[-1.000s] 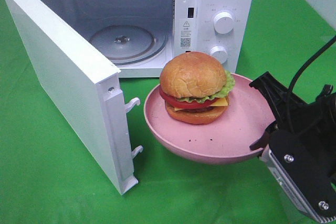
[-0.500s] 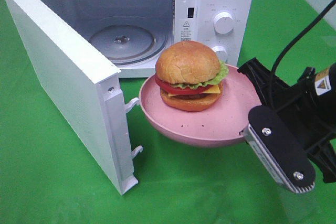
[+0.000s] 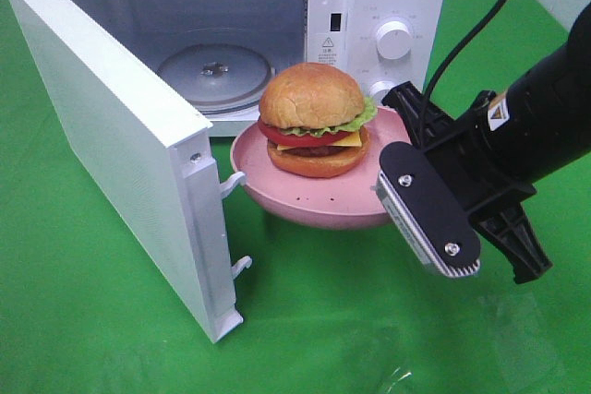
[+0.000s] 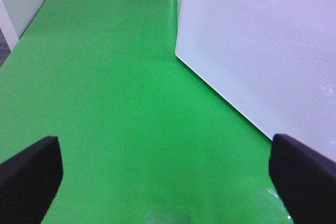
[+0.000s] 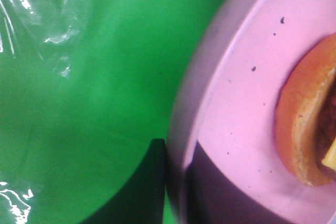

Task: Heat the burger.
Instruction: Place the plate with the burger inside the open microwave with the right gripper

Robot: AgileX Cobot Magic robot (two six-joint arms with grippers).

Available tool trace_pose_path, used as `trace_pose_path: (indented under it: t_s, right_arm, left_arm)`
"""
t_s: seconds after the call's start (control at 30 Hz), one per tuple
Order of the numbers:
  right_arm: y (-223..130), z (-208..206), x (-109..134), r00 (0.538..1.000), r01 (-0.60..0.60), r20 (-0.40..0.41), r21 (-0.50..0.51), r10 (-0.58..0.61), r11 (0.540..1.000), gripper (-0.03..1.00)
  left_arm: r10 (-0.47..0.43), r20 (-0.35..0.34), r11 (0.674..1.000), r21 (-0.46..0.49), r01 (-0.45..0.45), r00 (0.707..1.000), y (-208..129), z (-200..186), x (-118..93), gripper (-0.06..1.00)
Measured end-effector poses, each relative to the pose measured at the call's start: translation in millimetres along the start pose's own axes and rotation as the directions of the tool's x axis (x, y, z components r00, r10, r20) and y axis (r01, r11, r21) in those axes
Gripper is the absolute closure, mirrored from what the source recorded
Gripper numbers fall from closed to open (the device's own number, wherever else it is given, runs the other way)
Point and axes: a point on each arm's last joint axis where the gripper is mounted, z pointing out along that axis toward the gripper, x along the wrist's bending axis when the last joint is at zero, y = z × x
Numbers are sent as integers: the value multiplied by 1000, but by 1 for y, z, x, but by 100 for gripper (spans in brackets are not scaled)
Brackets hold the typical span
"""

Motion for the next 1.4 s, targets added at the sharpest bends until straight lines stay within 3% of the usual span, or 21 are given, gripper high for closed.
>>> trace_pose_path:
  t_s: [0.4,0.9,1.4]
  right_arm:
    - [-2,1,-7,999,26,25,26,-27,999,91]
    - [11,1,-15,990,80,117,23,-82,997,91]
    - [11,1,-17,987,81,135,22,-83,996,91]
  left_arm:
    - [0,0,1000,0,0,1000,0,0,0,-4]
    - [0,0,1000,0,0,1000,0,0,0,-4]
    - [0,0,1000,0,0,1000,0,0,0,-4]
